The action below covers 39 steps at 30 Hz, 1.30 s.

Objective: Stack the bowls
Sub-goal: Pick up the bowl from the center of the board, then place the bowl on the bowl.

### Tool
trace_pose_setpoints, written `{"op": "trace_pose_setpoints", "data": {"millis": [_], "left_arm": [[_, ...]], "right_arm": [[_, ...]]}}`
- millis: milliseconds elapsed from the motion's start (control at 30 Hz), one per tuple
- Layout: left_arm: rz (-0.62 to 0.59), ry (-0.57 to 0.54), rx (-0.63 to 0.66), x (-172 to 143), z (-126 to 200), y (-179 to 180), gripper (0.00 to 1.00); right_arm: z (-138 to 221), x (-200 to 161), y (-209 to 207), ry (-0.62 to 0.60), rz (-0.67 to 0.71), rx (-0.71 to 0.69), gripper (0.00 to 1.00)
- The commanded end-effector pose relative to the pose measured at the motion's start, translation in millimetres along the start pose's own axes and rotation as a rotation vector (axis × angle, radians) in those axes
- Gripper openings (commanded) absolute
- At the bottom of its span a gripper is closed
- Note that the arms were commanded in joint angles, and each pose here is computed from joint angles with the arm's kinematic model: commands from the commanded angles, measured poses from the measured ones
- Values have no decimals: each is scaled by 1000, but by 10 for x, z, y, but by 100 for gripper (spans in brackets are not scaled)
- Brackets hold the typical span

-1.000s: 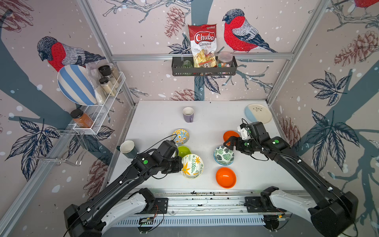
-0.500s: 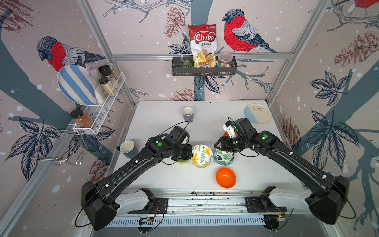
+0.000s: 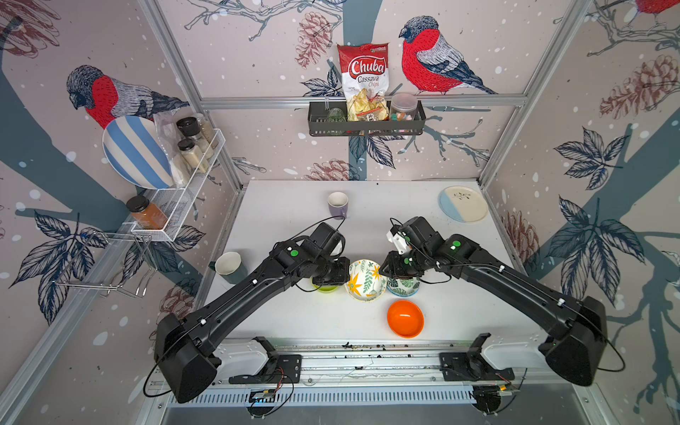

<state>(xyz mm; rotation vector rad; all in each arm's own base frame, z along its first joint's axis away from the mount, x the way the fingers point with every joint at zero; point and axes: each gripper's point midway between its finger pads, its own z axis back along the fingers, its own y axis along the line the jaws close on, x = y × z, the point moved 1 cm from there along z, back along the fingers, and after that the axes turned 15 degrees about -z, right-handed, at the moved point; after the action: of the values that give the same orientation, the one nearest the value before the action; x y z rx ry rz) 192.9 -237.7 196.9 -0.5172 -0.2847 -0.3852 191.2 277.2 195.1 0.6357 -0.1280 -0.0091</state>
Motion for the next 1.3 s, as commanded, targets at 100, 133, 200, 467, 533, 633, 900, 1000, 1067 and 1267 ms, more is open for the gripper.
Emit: {"op": "trace_pose_setpoints", "data": {"millis": [100,133,200,467,533,633,900,1000,1067,1267], "left_arm": [[-19,-30,-29,77,-8,-62,0],[-20,-27,-27,69,-16,-57,0],[-20,-28,-24,69,-14,-46,0],[-8,-55,-5,90,49,16,33],[8,-71,25,93,108,98,65],[47,-113,119,68,263,319,77],[131,-231,195,-210,689,725,75],[141,-217,236,-345,717,843,73],[145,-216,257,-416,717,904,66],[156,-244,277,-507,719,997,63]], "right_arm": [[-59,-28,-13,10,6,-16,14],[-65,-31,-14,11,6,-16,12],[-69,-32,-14,11,3,-14,5],[-21,55,-1,-18,-16,6,0],[10,103,-20,-29,-30,12,0],[92,207,-88,-59,-52,15,0],[374,497,-616,-161,-179,-16,0],[433,544,-817,-189,-221,-28,0],[438,554,-937,-198,-247,-34,0],[400,535,-1157,-214,-282,-50,0]]}}
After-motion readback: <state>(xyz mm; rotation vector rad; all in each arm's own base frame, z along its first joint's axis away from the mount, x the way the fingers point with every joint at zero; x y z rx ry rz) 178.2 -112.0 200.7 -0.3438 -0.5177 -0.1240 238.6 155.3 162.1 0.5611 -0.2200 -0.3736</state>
